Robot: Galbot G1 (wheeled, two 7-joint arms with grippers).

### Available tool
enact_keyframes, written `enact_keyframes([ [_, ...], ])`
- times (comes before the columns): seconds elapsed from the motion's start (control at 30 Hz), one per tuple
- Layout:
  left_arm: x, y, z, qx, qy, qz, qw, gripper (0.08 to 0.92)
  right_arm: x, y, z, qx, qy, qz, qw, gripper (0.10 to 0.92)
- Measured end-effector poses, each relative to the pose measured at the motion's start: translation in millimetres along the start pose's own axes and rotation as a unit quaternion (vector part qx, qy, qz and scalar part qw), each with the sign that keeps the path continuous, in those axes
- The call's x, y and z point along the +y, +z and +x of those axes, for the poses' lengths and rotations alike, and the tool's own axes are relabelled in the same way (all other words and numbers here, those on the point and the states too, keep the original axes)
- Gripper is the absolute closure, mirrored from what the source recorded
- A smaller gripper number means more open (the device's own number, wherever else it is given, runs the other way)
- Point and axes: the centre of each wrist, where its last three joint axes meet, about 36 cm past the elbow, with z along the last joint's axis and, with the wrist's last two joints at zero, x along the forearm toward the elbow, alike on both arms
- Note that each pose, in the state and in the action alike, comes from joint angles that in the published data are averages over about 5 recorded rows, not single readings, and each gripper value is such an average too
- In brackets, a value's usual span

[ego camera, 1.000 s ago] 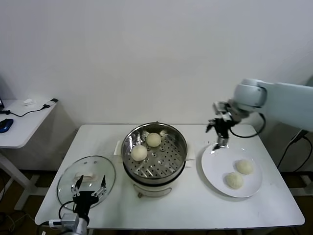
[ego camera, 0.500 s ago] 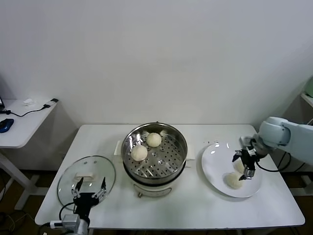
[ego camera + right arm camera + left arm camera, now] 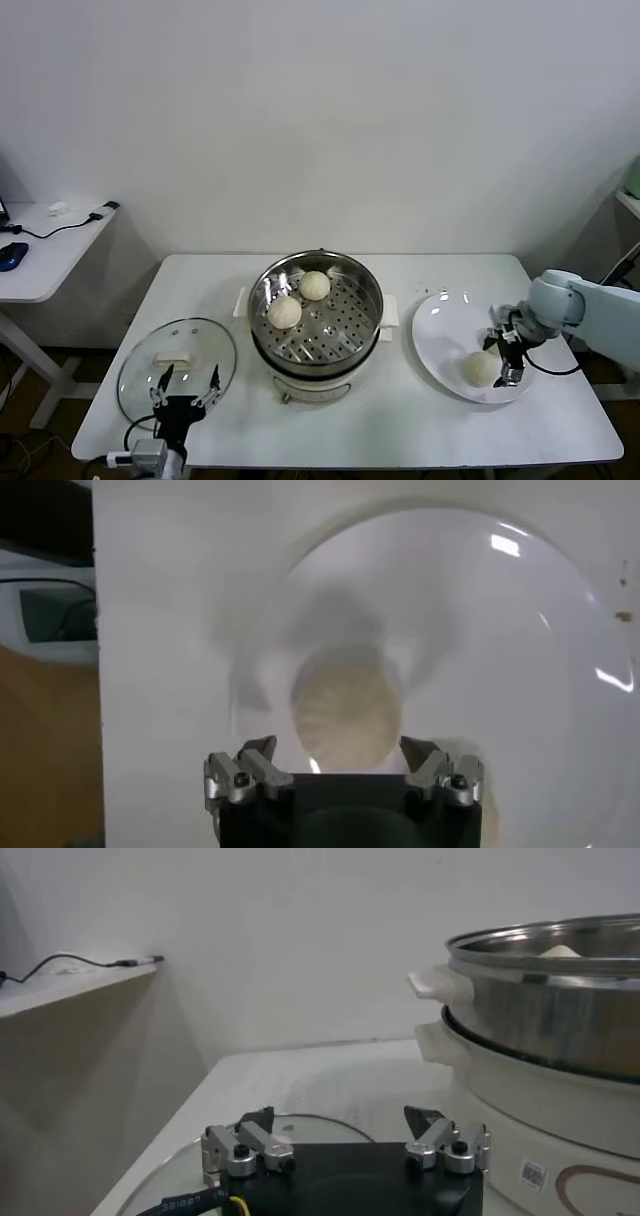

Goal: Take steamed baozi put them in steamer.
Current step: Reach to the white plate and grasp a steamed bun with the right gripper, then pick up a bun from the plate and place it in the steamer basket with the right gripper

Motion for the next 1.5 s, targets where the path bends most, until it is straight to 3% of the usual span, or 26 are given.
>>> enact_keyframes([
  [0.23,-1,0,0,-0.001,0.001,-0.001,1.000,0.177,-2,-8,-8,0.002,-0.003,0.009,1.000,0.209],
  [0.67,-1,-2,1,-0.003,0.000,0.000,1.000,0.177,-2,-11,-12,0.013,-0.003,0.020,1.000,0.356],
  [0.93,-2,-3,2,-0.006,0.000,0.001,1.000,0.177,-8,-10,10,0.014,0.001,0.036,0.999,0.392],
  [1.1,-3,-5,2,-0.008,0.001,0.002,1.000,0.177,-21,-20,44,0.009,0.016,0.066,0.998,0.402],
  [1.27,-3,-6,2,-0.010,0.002,0.001,1.000,0.177,-49,-48,110,-0.003,0.054,0.130,0.990,0.403],
  [1.5,-3,-8,0,-0.013,0.004,0.001,1.000,0.177,-67,-139,219,-0.040,0.107,0.273,0.955,0.395],
])
